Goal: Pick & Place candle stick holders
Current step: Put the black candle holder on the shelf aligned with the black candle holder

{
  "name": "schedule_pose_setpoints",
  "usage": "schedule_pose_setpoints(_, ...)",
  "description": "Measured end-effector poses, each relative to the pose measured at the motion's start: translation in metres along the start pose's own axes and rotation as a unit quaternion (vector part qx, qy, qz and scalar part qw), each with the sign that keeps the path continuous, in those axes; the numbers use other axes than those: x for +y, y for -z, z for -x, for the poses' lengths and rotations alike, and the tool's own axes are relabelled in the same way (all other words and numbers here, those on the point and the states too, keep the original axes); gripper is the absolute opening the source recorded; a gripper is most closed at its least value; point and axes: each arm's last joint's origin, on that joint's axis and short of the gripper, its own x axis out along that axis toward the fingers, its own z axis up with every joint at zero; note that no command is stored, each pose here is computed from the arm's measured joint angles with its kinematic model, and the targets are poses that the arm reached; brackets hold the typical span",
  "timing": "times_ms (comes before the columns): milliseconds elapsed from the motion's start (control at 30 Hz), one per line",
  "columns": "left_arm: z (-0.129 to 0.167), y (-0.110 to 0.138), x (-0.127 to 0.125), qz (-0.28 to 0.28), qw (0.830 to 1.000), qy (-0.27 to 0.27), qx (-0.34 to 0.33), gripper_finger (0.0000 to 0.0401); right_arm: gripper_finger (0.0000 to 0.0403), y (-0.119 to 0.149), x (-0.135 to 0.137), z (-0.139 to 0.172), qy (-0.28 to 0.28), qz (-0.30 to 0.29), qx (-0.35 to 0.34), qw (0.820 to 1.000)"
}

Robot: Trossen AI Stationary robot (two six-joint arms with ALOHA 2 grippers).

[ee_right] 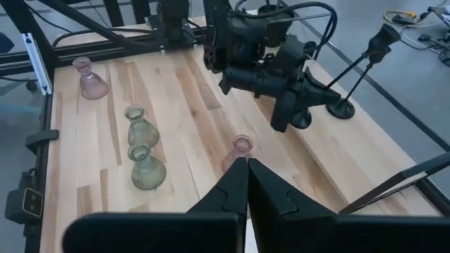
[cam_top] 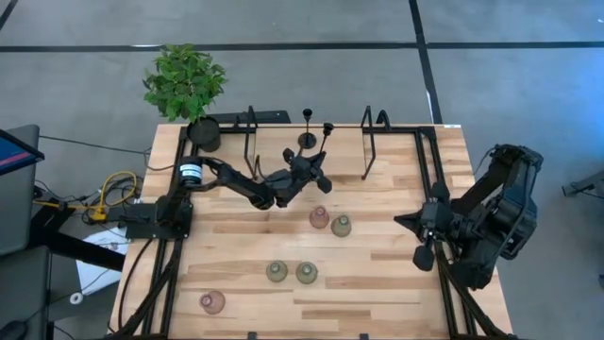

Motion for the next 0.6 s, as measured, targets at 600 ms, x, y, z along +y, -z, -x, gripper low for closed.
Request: schedule_pose_setpoints(600,-0.020,0.022,0.030,-0.006,0.998,-0.059,0.003,0.0006,0.0000,0.000,0.001,-0.001,0.001,-0.006,0.000,1.000)
